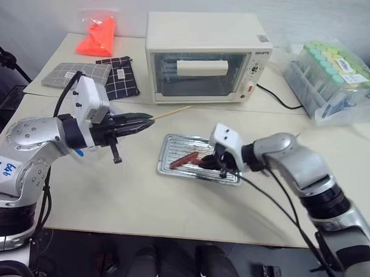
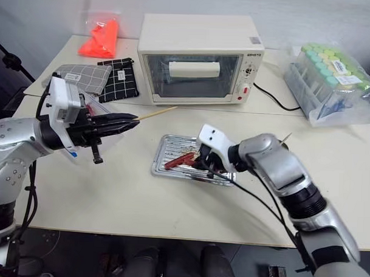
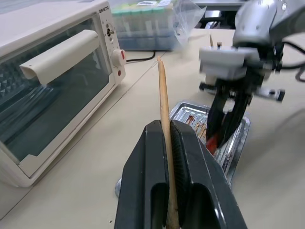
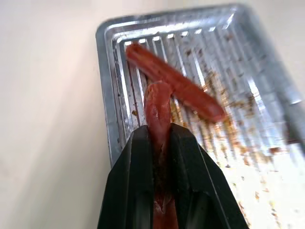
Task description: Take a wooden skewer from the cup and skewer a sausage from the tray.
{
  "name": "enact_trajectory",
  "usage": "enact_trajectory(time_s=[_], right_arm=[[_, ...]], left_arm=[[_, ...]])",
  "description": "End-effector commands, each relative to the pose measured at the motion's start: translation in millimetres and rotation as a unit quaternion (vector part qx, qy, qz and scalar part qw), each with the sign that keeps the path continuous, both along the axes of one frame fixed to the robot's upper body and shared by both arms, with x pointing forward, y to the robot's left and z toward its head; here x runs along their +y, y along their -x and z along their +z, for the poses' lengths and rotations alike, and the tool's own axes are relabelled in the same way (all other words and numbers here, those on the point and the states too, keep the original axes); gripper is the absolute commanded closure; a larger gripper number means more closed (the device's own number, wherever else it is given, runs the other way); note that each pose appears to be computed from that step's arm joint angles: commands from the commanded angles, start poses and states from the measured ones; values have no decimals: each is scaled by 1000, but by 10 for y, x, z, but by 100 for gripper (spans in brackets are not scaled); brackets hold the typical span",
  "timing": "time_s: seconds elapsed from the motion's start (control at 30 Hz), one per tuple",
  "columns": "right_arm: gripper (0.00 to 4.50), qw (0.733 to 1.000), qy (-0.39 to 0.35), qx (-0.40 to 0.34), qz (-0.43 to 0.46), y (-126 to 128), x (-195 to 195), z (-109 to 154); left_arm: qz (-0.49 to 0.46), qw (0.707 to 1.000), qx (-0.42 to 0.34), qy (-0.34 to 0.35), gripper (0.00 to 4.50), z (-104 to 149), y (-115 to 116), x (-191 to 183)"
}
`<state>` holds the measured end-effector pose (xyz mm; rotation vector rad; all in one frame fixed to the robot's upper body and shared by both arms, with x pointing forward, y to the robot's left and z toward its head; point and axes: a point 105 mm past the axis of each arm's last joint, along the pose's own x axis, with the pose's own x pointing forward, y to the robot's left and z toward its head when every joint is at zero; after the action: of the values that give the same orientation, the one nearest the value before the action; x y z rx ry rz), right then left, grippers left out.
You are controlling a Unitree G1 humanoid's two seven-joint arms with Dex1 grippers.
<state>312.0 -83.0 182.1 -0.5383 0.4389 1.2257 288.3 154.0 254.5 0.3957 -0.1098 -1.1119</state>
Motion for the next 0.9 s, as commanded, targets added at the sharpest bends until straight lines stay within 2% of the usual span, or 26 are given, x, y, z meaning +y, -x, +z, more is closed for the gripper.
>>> enact_trajectory(time_s=[0.03, 0.17, 0.3, 0.63, 0.9], right_arm=[[427, 999, 2, -7, 48, 191, -93, 367], [427, 996, 32, -2, 83, 366, -260, 547], [427, 995, 40, -1, 92, 437, -309, 624], [427, 997, 11, 5, 81, 448, -206, 710], [427, 997, 3, 7, 71, 437, -179, 766]], left_arm=[[-45, 998, -9, -49, 450, 50, 61, 23], [-110, 988, 24, -108, 450, -15, 184, 45], [-154, 979, 27, -134, 450, -34, 236, -22], [-196, 973, 7, -118, 450, -44, 135, -295], [-207, 971, 3, -120, 450, -84, 102, -349]])
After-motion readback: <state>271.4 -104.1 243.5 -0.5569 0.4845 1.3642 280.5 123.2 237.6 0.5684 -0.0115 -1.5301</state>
